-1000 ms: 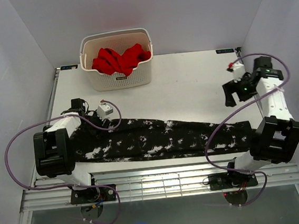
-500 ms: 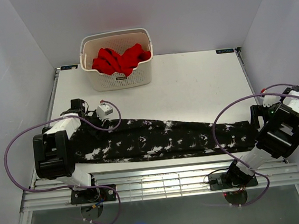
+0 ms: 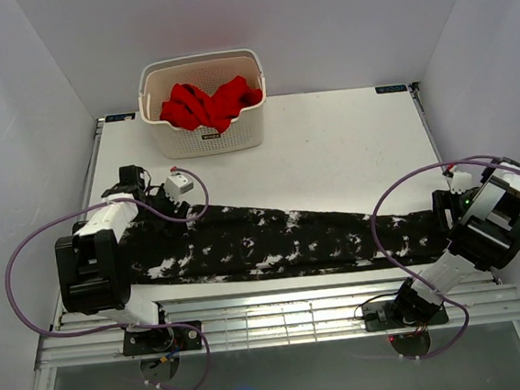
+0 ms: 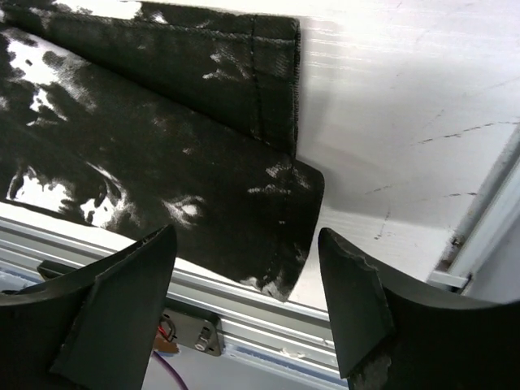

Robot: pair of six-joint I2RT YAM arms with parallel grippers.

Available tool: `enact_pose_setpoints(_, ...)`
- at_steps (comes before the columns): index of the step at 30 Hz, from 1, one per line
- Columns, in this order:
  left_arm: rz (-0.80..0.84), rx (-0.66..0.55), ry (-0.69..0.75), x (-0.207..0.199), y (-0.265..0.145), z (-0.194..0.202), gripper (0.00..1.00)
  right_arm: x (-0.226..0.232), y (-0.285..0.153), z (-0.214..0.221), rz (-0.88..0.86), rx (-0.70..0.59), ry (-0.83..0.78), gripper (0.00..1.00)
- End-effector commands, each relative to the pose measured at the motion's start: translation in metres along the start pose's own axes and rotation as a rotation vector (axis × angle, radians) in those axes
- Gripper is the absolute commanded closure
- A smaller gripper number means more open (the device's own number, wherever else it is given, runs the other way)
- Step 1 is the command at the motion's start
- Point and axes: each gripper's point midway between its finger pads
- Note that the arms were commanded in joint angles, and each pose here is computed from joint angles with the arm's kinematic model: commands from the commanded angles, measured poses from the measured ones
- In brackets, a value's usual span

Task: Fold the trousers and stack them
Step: Fold the trousers

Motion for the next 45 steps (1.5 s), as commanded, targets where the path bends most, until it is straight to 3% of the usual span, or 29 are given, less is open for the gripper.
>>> enact_pose_setpoints(1, -0.055, -0.036, 0.032, 0.012, -0.017, -0.019, 0.27, -0.001, 0.011, 0.009, -0.018, 0.033, 0.032, 0.23)
enact_pose_setpoints(5, -0.057, -0.039, 0.035, 0.012, -0.017, -0.020, 0.27, -0.003, 0.008, 0.003, -0.013, 0.023, 0.039, 0.35)
enact_pose_setpoints(8, -0.058, -0.044, 0.026, 0.012, -0.018, -0.021, 0.27, 0.003, -0.001, -0.003, -0.041, 0.012, 0.025, 0.67)
enact_pose_setpoints(9, -0.058, -0.046, 0.021, 0.011, -0.019, -0.021, 0.27, 0.008, -0.004, -0.008, -0.065, -0.010, 0.021, 0.85)
enact_pose_setpoints(10, -0.055, -0.053, 0.010, 0.010, -0.019, -0.023, 0.27, 0.014, -0.010, -0.012, -0.087, -0.029, 0.009, 0.91)
enact_pose_setpoints(17, -0.038, -0.089, -0.019, 0.004, -0.023, -0.032, 0.27, 0.106, -0.071, -0.048, -0.237, -0.219, -0.282, 0.92)
enact_pose_setpoints(22, -0.010, -0.141, -0.055, 0.001, -0.025, -0.045, 0.27, 0.186, -0.061, -0.037, -0.292, -0.235, -0.582, 0.92)
enact_pose_setpoints(29, 0.039, -0.215, -0.141, -0.005, -0.027, -0.064, 0.27, 0.263, -0.007, 0.051, -0.419, 0.012, -0.874, 0.92)
enact_pose_setpoints(37, 0.058, -0.158, -0.213, -0.006, -0.012, -0.046, 0.25, 0.247, 0.001, 0.051, -0.286, 0.075, -0.943, 0.92)
enact_pose_setpoints(41, 0.047, -0.155, -0.198, -0.005, -0.014, -0.045, 0.24, 0.200, -0.024, 0.023, -0.150, -0.060, -0.870, 0.92)
enact_pose_setpoints(45, 0.047, -0.163, -0.154, -0.008, -0.016, -0.046, 0.26, 0.140, -0.037, 0.030, -0.047, -0.033, -0.788, 0.92)
Point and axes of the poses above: each gripper's point midway between its finger pads, its own y axis out along the fingers, its own x axis along the line the jaws close on, z = x × y, and after that the axes turned 11 degrees about y, right-handed
